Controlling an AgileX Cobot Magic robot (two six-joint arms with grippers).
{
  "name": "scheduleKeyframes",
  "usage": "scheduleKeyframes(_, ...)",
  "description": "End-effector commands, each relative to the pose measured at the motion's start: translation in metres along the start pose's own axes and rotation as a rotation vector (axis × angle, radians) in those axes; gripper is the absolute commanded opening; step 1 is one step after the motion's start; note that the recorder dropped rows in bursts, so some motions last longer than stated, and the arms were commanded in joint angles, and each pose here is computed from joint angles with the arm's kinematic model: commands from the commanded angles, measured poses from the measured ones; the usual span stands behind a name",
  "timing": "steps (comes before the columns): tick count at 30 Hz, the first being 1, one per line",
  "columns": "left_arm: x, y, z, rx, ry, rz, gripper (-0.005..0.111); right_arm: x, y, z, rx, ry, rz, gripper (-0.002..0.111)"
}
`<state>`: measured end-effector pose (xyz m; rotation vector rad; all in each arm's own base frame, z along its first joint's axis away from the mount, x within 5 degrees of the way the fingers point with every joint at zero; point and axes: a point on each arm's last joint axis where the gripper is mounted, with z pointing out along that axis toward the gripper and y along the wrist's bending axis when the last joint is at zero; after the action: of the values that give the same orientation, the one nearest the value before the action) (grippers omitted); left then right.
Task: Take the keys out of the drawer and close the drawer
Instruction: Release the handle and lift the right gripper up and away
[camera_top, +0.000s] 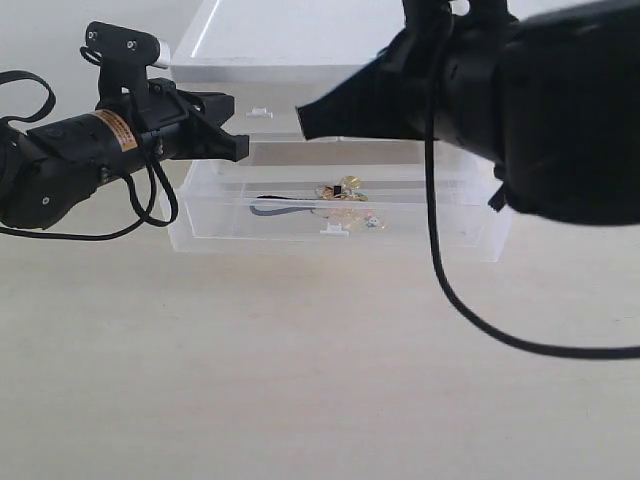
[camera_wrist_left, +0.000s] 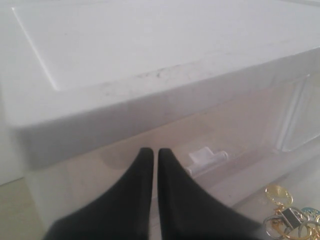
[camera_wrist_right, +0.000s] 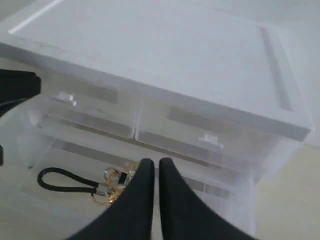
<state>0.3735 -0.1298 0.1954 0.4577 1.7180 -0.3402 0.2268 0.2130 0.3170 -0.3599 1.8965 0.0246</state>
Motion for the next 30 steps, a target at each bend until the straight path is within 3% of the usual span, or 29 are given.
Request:
scheduleKeyframes(1,-0.003,0.001,0.001,-0.011,-0.017,-0.017,0.004,-0.014,-0.007,0.005,-0.089,-0.040,0.048,0.000)
scheduleKeyframes(11,-0.003,0.001,0.001,-0.011,-0.019,-0.017,0.004,-0.021,-0.008,0.015,-0.375,-0.088,0.042,0.000)
scheduleKeyframes(16,-0.003,0.001,0.001,-0.011,-0.019,-0.017,0.004,-0.027,-0.015,0.016,-0.646,-0.144,0.081,0.000)
scheduleKeyframes(20,-0.003,0.001,0.001,-0.011,-0.019,-0.017,0.004,-0.023,-0.032,0.017,-0.791,-0.041,0.136,0.000)
scheduleKeyframes(22,-0.003,0.001,0.001,-0.011,-0.019,-0.017,0.004,-0.018,-0.044,0.012,-0.889,0.098,0.115,0.000)
scheduleKeyframes(26,-0.003,0.001,0.001,-0.011,-0.019,-0.017,0.004,-0.015,-0.074,0.010,-0.844,0.358,0.189,0.000)
scheduleKeyframes(30,-0.003,0.001,0.001,-0.011,-0.019,-0.017,0.004,-0.016,-0.092,0.012,-0.682,0.482,0.144,0.000)
